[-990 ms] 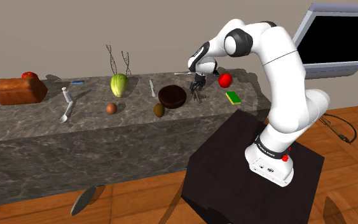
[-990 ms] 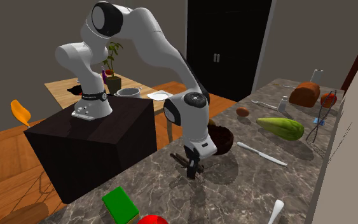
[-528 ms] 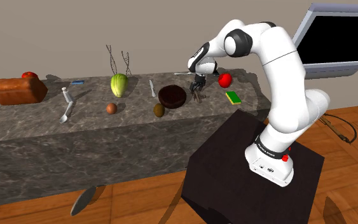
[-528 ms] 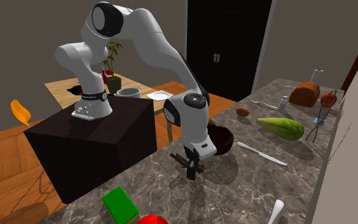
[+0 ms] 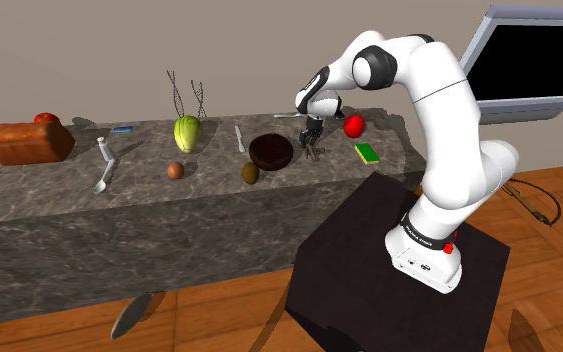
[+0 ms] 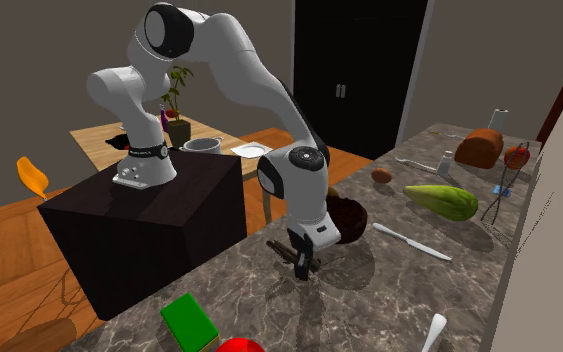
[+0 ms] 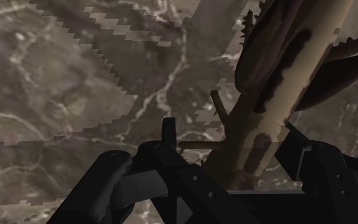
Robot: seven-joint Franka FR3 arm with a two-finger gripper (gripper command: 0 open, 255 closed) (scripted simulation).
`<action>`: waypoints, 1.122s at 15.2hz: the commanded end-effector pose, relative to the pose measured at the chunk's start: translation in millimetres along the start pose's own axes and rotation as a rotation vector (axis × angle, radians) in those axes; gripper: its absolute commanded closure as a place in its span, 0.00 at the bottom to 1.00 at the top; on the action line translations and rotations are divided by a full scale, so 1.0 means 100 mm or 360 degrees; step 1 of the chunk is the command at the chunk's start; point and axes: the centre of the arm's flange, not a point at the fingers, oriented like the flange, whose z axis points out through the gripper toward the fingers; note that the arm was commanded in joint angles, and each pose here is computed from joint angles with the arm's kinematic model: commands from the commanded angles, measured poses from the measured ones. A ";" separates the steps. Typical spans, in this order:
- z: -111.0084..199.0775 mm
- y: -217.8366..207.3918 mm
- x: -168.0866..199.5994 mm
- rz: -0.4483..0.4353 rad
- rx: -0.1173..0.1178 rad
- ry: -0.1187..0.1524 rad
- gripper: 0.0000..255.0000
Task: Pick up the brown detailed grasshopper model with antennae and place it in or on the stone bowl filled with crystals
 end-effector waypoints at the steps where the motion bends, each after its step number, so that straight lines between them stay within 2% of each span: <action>1: 0.00 0.00 0.00 0.0000 0.0000 0.0000 1.00; 17: -0.79 -0.10 0.02 0.0000 0.0000 0.0000 1.00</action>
